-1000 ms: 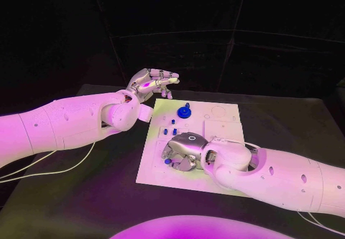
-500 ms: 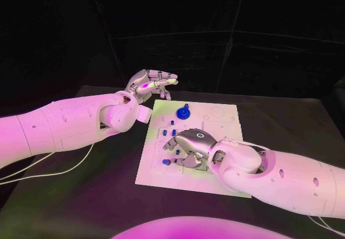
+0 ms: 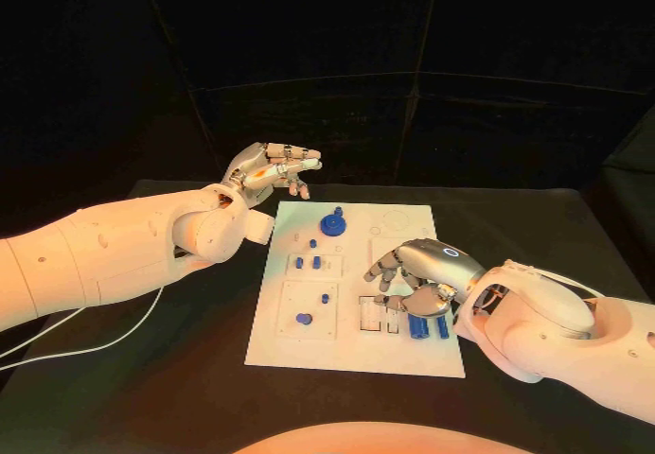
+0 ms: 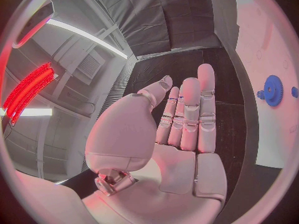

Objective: Assemble the parts on the task board

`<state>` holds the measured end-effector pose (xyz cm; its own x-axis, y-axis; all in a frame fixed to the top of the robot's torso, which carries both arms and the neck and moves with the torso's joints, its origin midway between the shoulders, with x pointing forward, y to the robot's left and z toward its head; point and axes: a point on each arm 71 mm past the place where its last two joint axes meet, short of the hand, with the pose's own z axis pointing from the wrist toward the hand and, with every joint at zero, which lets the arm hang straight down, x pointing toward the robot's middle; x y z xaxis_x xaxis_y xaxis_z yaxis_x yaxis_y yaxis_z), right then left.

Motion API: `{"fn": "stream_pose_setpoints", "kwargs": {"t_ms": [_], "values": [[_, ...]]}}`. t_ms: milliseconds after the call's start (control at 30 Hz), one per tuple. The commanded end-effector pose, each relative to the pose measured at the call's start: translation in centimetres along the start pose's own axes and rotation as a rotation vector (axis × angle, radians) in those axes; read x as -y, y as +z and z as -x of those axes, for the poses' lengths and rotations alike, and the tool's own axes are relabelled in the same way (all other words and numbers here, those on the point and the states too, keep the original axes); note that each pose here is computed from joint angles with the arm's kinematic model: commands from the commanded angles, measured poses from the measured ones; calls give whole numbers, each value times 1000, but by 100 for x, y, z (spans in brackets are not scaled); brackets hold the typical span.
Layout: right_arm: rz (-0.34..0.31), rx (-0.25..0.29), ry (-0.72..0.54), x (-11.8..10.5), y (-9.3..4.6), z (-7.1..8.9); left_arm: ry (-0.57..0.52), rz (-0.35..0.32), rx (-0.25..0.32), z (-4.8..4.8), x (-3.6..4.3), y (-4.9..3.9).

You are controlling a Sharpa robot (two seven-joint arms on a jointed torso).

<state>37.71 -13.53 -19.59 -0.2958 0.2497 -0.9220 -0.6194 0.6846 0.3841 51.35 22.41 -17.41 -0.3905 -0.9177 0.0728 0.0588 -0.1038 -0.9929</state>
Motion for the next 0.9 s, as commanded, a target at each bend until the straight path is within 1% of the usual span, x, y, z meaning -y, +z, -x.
{"fn": "stream_pose_setpoints", "kwargs": {"t_ms": [33, 200, 333, 433, 567, 667, 767, 900], "values": [[-142, 23, 115, 144, -135, 77, -8, -6, -8, -4, 12, 2], [-306, -3, 118, 445, -324, 124, -8, -6, -9, -5, 14, -7], [-409, -20, 88, 623, -419, 128, -9, -6, -9, 2, 15, -14], [-469, -40, 61, 707, -468, 96, -8, -5, -6, 16, 14, -22], [-517, -57, 28, 749, -498, 50, -8, -4, -6, 21, 11, -28], [-537, -71, 11, 756, -493, 11, -8, -3, -7, 19, 6, -29], [-544, -85, 3, 752, -474, -30, -9, -3, -8, 18, 3, -31], [-537, -120, 2, 716, -431, -139, -9, -2, -7, 24, 2, -35]]}}
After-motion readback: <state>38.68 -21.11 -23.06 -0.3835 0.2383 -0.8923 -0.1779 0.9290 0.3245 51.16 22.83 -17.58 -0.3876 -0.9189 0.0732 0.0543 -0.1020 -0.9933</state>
